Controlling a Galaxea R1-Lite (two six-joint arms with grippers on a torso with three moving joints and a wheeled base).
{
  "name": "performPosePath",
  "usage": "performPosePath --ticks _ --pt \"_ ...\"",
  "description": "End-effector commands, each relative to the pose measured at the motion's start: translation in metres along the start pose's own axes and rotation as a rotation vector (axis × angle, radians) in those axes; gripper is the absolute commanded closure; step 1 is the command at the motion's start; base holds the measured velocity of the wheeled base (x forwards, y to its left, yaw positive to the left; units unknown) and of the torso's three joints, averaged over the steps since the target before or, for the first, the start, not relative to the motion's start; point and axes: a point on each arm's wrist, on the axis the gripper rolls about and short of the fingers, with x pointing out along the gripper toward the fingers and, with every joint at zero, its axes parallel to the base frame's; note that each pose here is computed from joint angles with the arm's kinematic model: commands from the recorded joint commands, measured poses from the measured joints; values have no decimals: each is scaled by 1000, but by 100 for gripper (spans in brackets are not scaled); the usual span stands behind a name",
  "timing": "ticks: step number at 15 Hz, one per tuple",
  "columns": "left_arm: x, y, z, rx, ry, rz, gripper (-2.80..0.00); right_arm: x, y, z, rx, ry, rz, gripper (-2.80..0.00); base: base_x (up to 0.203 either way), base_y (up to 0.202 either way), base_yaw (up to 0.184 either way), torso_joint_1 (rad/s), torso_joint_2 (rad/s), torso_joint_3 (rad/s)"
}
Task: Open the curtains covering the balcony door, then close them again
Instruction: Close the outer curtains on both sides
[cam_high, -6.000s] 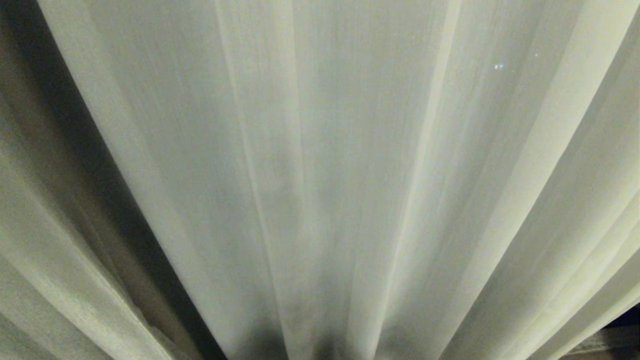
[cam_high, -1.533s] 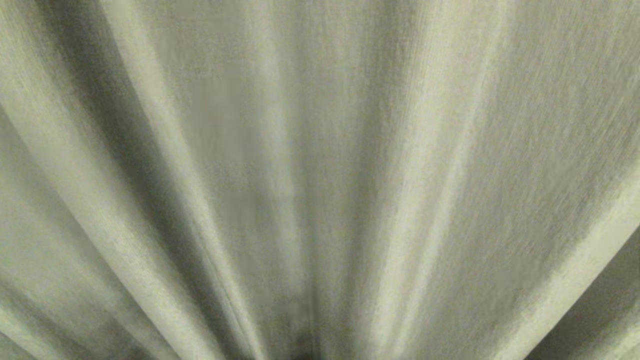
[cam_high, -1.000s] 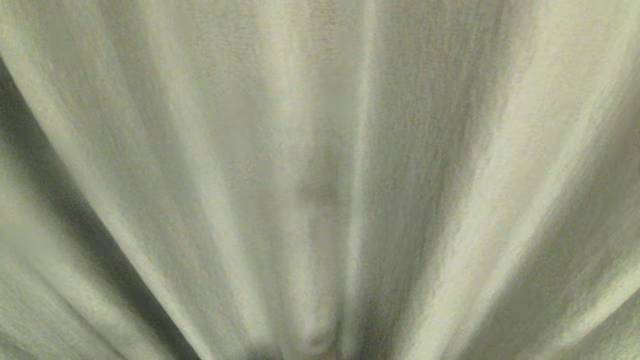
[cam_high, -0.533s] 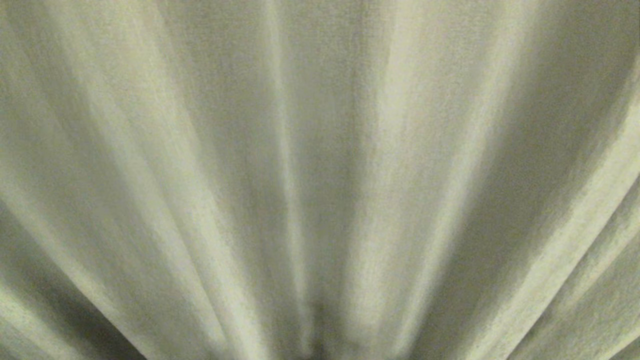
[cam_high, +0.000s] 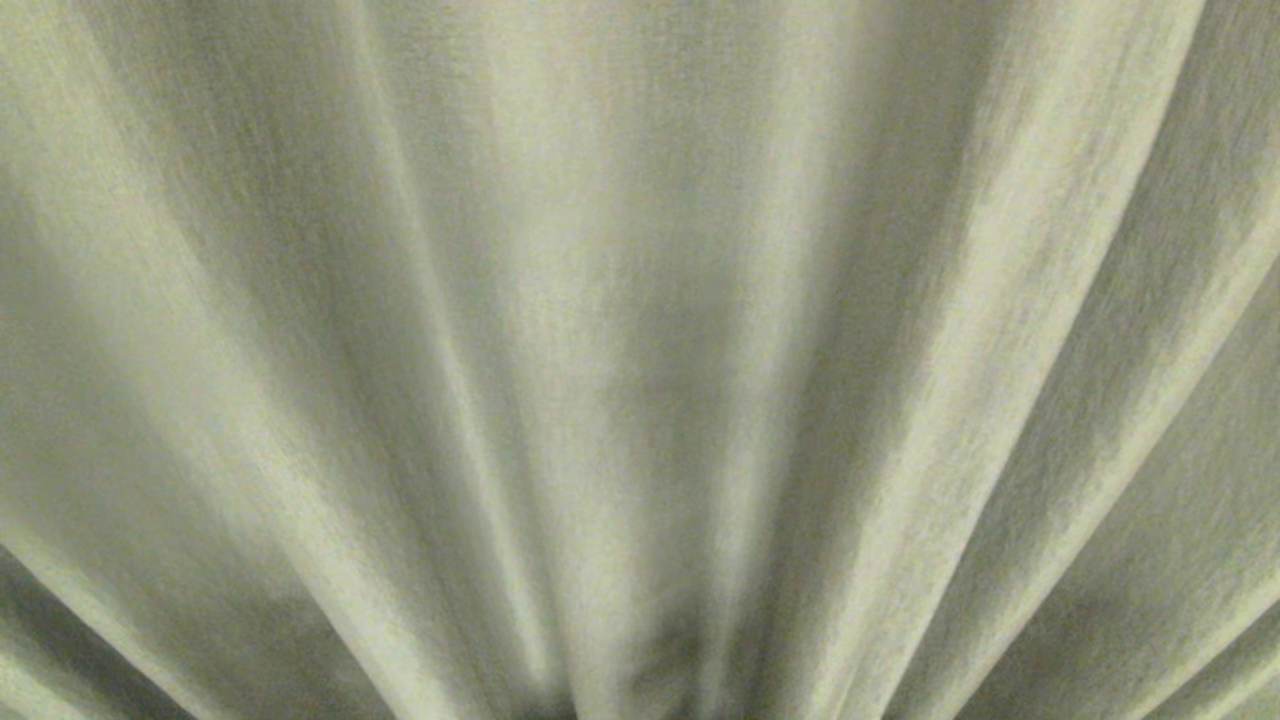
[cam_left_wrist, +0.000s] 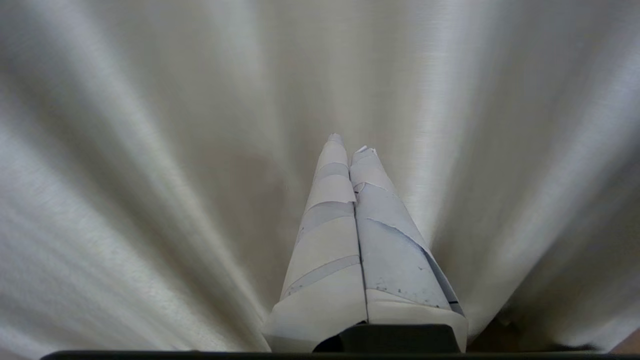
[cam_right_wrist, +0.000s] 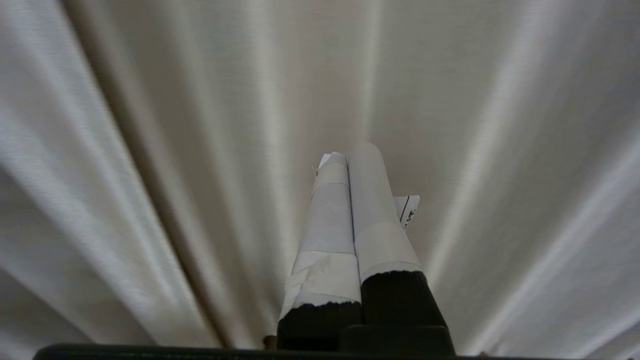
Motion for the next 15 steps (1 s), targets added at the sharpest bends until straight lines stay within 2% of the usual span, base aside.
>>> performPosePath --ticks 1,11,15 --pt "0 0 0 20 -4 1 0 0 0 0 0 -1 0 0 0 -191 3 -2 5 2" --pt "0 0 0 25 -3 2 0 0 0 0 0 -1 0 0 0 -191 3 3 3 2" --pt "0 0 0 -26 0 12 0 0 0 0 0 -1 0 0 0 -90 1 2 2 3"
